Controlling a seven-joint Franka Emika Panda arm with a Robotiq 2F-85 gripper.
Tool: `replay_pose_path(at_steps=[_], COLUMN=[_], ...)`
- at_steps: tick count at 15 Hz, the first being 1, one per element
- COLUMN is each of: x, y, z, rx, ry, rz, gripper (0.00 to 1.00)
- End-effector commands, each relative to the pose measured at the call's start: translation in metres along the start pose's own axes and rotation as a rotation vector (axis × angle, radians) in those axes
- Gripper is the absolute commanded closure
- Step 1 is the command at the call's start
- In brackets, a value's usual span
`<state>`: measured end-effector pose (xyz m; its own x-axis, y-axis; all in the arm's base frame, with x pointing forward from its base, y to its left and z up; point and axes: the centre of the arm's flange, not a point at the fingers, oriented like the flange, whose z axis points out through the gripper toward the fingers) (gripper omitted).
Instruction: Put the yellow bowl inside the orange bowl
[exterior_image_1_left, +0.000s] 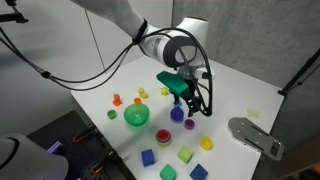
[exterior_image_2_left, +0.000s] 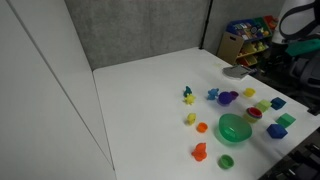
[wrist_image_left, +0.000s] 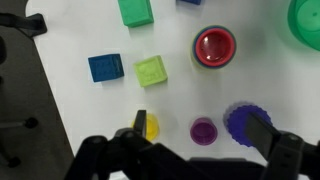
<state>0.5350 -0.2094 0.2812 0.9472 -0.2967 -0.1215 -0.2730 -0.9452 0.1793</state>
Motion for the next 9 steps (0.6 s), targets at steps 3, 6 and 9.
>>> replay_pose_path(at_steps=[3,6,9], x=[0.061,0.08,0.096], y=[0.018,0.028,0.044], z=[0.039,0.06,0.083], rx=[-0.028,-0.045,-0.076], ry=[-0.027,-0.041,-0.049], rz=[0.089,0.142,0.199], gripper=[0.0,0.0,0.0])
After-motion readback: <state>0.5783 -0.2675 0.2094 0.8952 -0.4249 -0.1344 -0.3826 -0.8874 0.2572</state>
